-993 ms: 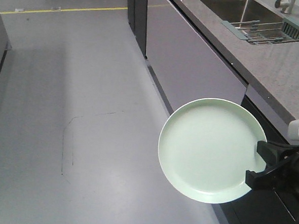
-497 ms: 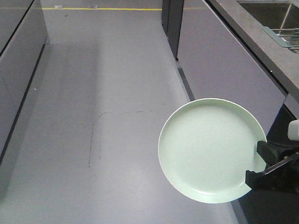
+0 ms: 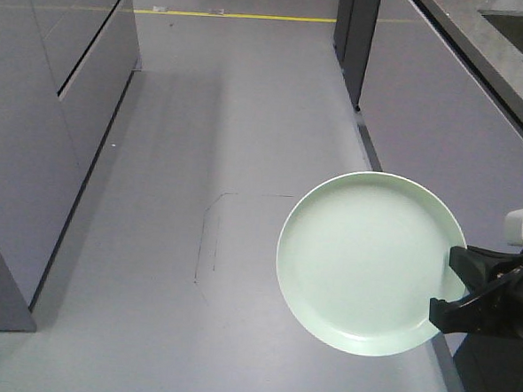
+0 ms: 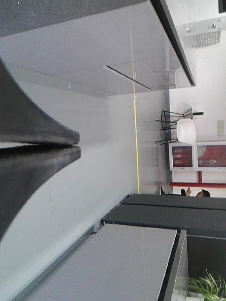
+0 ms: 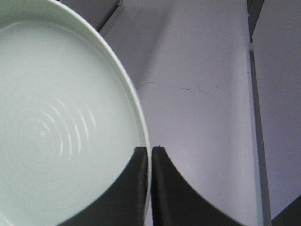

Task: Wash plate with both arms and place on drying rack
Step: 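Drive the base away from the counter holding the plate in the right gripper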

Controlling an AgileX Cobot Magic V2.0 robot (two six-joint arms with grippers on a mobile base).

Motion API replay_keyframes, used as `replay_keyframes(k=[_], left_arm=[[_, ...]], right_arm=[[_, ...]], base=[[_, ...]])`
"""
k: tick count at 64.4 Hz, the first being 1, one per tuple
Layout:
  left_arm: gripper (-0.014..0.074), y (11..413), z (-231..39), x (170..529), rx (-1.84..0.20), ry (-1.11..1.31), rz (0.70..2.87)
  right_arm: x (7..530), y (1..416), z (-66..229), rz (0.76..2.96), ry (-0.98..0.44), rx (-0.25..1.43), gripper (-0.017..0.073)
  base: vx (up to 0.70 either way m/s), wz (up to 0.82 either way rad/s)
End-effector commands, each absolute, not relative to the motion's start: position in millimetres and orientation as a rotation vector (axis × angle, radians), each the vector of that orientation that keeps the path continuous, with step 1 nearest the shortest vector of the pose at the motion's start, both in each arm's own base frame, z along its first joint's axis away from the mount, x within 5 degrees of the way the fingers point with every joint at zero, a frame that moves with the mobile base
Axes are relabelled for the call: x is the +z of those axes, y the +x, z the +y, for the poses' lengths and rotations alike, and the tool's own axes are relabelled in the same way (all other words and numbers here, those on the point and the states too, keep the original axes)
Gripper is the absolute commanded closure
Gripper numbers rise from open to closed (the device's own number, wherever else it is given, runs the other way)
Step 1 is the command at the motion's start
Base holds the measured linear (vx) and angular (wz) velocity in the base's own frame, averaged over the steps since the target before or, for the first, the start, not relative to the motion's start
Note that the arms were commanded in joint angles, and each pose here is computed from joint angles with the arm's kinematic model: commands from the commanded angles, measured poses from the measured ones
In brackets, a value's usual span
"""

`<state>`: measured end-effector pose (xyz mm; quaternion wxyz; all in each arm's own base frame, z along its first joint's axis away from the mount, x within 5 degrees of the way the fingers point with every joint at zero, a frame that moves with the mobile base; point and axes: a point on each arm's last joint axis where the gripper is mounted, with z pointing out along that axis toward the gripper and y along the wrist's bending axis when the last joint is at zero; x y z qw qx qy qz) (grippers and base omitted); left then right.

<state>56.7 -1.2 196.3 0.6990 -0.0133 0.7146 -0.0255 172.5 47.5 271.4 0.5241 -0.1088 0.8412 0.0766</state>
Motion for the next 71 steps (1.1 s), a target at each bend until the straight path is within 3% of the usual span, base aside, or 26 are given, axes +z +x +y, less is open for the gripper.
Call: replay_keyframes(k=[1, 71], left_arm=[[0.0599, 56.0, -0.7, 198.7, -0.056, -0.035, 1.519], [0.0599, 56.0, -0.7, 198.7, -0.056, -0.035, 1.519]], right_arm=[[289.1, 175.9, 47.4, 1.9, -0.242, 0.187, 0.0567], [289.3, 176.0, 47.4, 1.897, -0.242, 0.187, 0.0567]], base=[[-0.03, 0.17], [0.0, 0.03]])
